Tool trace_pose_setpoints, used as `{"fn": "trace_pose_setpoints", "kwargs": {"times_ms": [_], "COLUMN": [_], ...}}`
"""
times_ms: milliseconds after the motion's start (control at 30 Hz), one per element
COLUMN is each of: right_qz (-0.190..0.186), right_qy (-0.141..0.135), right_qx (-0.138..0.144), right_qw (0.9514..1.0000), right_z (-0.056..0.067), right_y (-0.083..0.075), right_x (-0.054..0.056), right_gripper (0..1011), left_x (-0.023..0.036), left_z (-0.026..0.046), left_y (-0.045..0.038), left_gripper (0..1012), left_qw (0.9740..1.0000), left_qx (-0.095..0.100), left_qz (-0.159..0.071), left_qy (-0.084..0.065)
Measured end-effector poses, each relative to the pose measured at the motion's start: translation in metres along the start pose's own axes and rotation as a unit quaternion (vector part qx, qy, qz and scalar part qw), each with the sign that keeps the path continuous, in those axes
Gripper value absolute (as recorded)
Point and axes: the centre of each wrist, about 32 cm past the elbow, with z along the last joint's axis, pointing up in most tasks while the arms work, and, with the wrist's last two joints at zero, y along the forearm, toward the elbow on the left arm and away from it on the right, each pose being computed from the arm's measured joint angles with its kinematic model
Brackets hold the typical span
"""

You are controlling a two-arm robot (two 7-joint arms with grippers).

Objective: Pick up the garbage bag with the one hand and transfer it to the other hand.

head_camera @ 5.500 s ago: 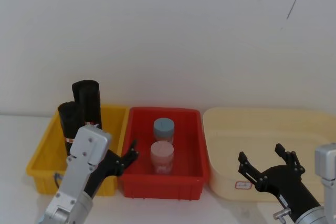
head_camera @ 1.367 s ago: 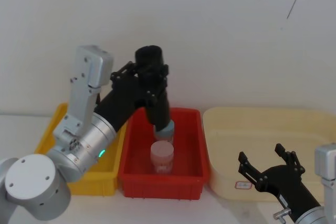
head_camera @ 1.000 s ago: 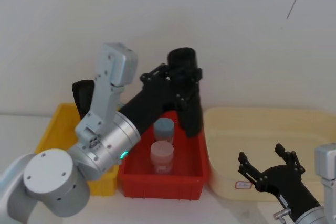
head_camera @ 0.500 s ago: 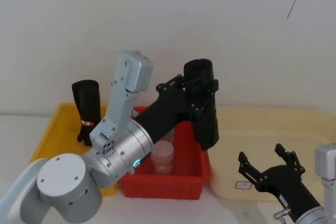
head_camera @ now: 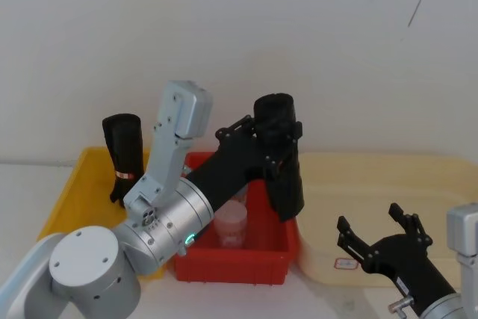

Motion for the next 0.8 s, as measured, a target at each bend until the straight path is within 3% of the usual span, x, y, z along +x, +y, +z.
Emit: {"fn": "trace_pose_setpoints", "kwargs": {"times_ms": [300, 800], "right_qz": [0.04, 0.13], "right_qy": [-0.016, -0.043], "right_qx": [0.008, 0.02], "right_qw": [0.999, 0.9903], "right_z": [0.008, 0.031], "right_y": [0.0, 0.011], "right_x": [0.003, 0.003], "right_gripper": [1001, 1001], "left_x": [0.0002, 0.0002], "left_z": [-0.0013, -0.0018], "left_y": [0.0016, 0.0025], "left_gripper": [485, 485], "left_qw": [1.0, 1.0], "left_qx": [0.003, 0.005], "left_qz": [0.004, 0.006], "left_qy": [0.002, 0.003]}}
